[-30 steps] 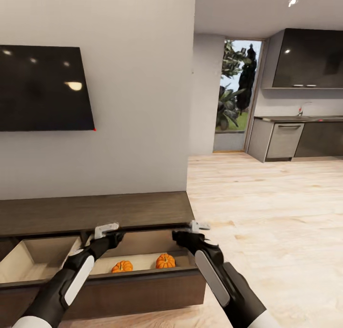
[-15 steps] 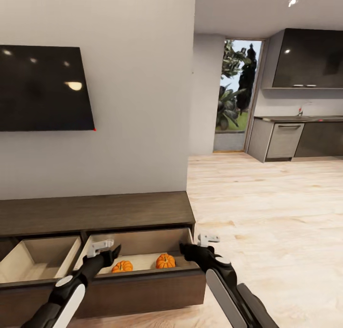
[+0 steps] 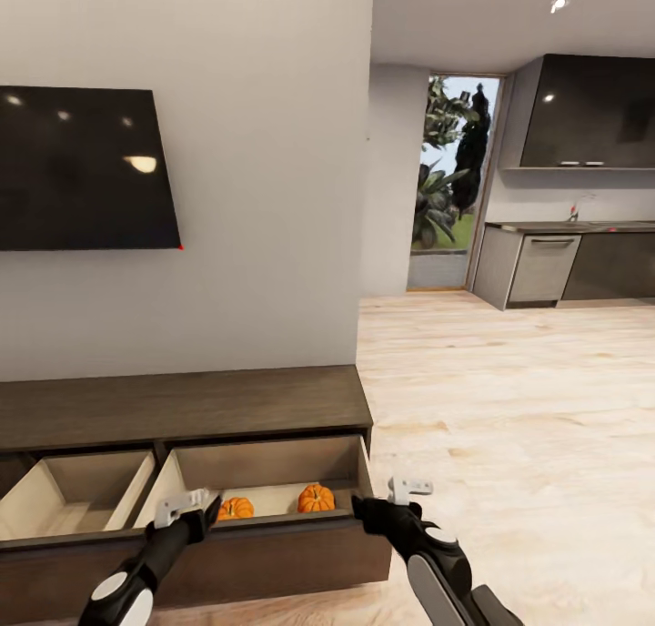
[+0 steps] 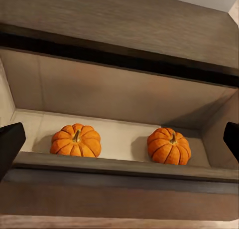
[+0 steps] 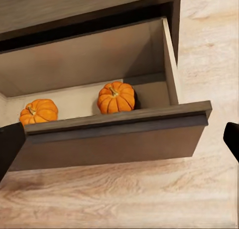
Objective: Place each of the two pumpkins and all three candles from the living room inside a cabinet in the living room (use any cabinet), then make sure every cabinet is closed, and position the cauldron so it is next to a table in the living room.
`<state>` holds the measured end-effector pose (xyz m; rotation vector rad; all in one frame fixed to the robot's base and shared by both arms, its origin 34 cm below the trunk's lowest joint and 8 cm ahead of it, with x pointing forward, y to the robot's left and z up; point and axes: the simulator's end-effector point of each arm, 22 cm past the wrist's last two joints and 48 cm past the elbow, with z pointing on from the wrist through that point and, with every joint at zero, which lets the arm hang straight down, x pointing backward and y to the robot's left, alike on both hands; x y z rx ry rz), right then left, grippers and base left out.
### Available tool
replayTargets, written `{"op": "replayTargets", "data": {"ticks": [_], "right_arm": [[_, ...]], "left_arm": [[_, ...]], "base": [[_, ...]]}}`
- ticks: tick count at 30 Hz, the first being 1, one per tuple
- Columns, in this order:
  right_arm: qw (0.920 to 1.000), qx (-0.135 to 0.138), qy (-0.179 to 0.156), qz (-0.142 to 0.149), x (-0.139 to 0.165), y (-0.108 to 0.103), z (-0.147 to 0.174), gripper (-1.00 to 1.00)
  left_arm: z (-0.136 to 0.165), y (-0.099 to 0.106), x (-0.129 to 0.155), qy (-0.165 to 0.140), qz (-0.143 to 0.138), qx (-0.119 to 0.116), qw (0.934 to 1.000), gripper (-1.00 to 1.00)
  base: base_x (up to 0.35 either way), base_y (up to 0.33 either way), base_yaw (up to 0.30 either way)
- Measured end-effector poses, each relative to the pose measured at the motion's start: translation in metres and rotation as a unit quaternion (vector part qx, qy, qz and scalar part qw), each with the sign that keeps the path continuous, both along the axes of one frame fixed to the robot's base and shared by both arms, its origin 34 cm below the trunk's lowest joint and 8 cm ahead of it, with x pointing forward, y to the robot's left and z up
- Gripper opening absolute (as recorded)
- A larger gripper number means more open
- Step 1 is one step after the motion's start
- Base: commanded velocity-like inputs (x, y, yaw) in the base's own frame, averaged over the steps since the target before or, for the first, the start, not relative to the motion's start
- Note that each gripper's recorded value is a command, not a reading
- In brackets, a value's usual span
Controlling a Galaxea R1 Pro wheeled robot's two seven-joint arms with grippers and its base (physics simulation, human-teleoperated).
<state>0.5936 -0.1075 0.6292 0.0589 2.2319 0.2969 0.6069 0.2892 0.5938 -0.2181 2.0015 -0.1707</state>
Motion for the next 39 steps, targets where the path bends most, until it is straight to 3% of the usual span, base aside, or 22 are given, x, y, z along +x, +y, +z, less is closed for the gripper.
{"op": "replayTargets", "data": {"ticks": [4, 7, 12, 19, 25, 32, 39], "right_arm": [[1.0, -0.005, 0.007, -0.005, -0.002, -0.004, -0.01, 1.0], [0.9993, -0.023, -0.02, -0.021, 0.005, -0.016, -0.014, 1.0], [0.9981, -0.046, -0.03, -0.027, 0.004, -0.026, -0.024, 1.0], [0.9973, -0.054, -0.034, -0.036, 0.001, -0.031, -0.04, 1.0], [0.9972, -0.06, -0.04, -0.02, -0.009, -0.014, -0.058, 1.0], [0.9972, -0.066, -0.033, -0.011, -0.016, -0.008, -0.07, 1.0], [0.9961, -0.088, 0.004, -0.002, -0.034, -0.012, -0.105, 1.0]], "left_arm": [[-0.004, 0.005, -0.002, -0.01, 0.009, 0.003, 0.9999, 1.0], [-0.007, 0.009, -0.003, -0.015, 0.015, 0.004, 0.9998, 1.0], [-0.006, 0.011, -0.003, -0.024, 0.018, 0.007, 0.9995, 1.0], [-0.016, 0.017, -0.011, -0.03, 0.013, 0.046, 0.9984, 1.0], [-0.024, 0.022, -0.015, -0.029, 0.015, 0.055, 0.998, 1.0], [-0.047, 0.026, -0.026, -0.01, 0.021, 0.058, 0.998, 1.0], [-0.087, 0.04, -0.05, 0.022, 0.035, 0.067, 0.9969, 1.0]], "base": [[0.0, 0.0, 0.0], [0.0, 0.0, 0.0], [0.0, 0.0, 0.0], [0.0, 0.0, 0.0], [0.0, 0.0, 0.0], [0.0, 0.0, 0.0], [0.0, 0.0, 0.0]]}}
